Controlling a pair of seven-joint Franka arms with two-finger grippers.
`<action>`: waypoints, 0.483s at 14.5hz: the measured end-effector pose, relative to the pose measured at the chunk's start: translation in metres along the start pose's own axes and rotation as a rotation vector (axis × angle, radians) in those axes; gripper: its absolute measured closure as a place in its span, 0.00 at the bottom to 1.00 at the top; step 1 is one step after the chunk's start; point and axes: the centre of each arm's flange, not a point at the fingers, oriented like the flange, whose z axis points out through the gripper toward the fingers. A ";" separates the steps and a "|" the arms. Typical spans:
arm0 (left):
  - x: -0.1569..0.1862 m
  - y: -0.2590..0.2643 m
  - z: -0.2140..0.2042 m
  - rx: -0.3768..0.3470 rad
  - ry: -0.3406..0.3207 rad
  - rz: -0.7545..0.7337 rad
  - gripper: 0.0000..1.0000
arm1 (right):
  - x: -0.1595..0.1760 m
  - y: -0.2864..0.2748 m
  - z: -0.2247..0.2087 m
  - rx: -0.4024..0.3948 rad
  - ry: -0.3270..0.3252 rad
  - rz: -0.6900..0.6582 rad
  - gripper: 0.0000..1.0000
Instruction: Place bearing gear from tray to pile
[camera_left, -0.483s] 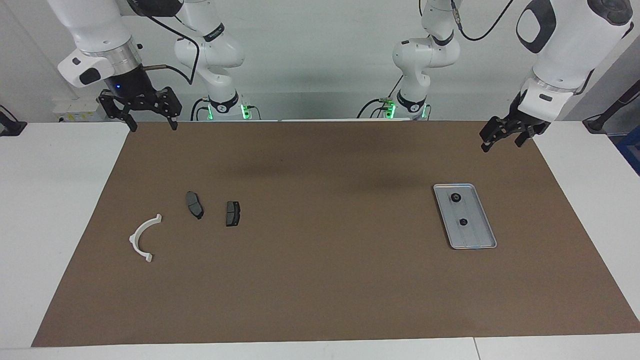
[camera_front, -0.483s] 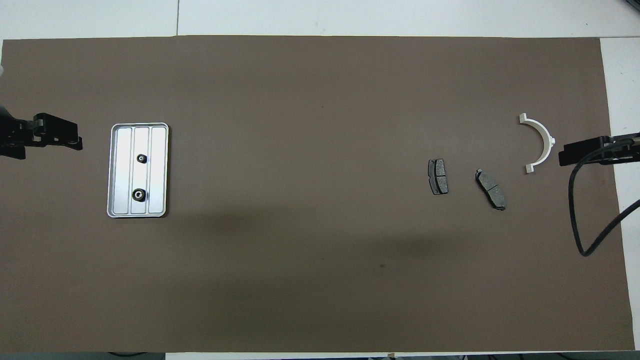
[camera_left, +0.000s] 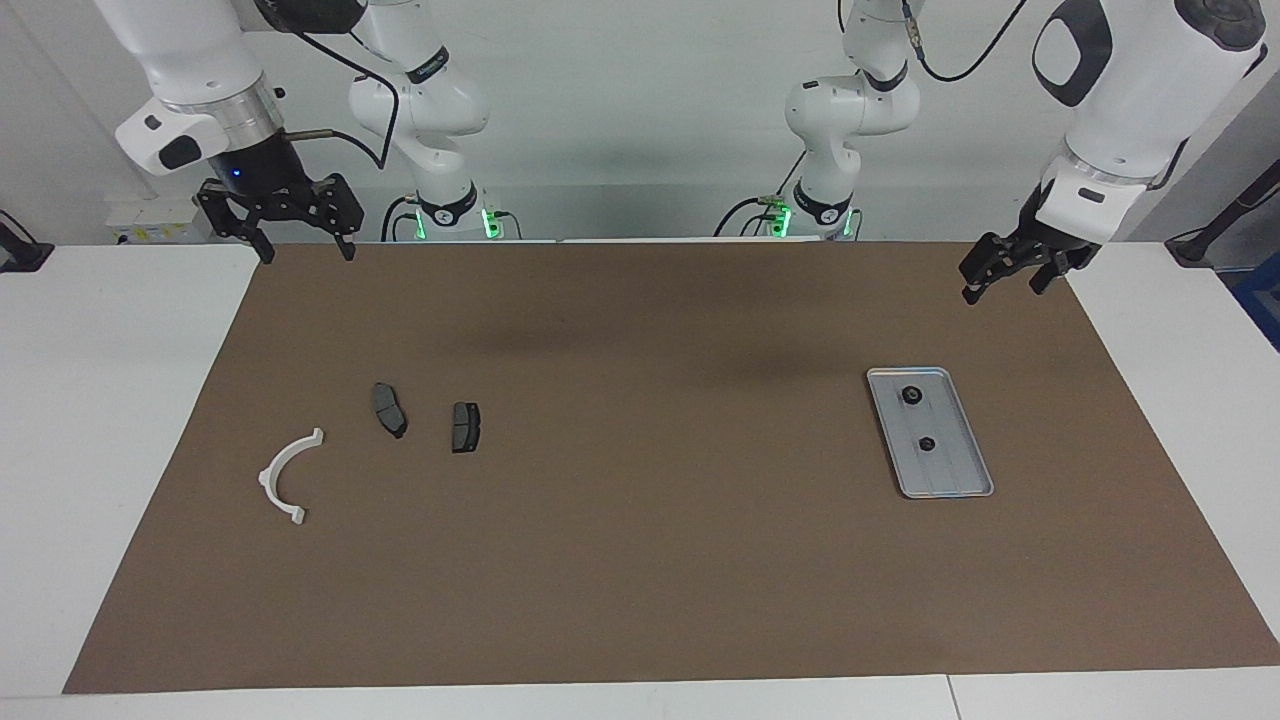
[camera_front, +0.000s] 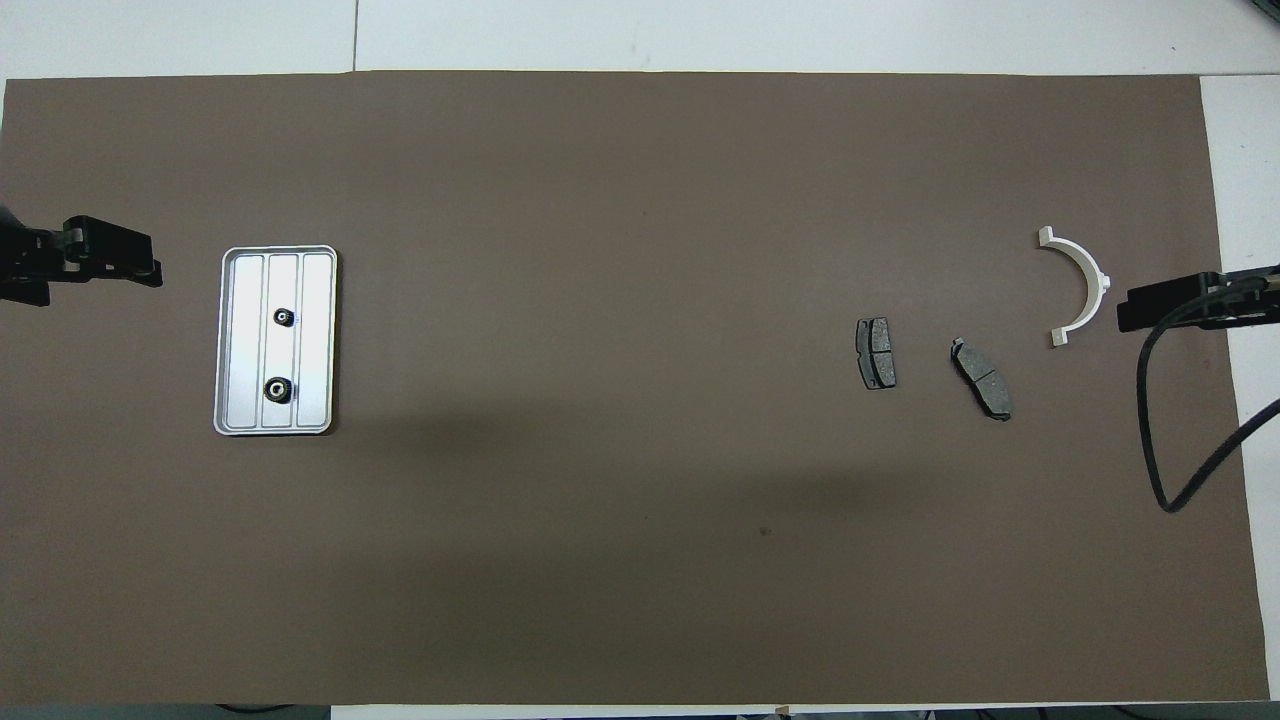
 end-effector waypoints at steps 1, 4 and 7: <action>0.003 -0.002 0.007 -0.002 0.017 -0.005 0.00 | 0.000 0.000 0.000 0.000 0.001 0.000 0.00; 0.014 -0.027 0.060 -0.003 0.060 -0.020 0.00 | -0.001 0.000 -0.003 0.000 0.005 0.001 0.00; 0.007 -0.050 0.122 0.002 0.042 0.006 0.00 | -0.004 0.001 -0.008 0.000 0.015 0.002 0.00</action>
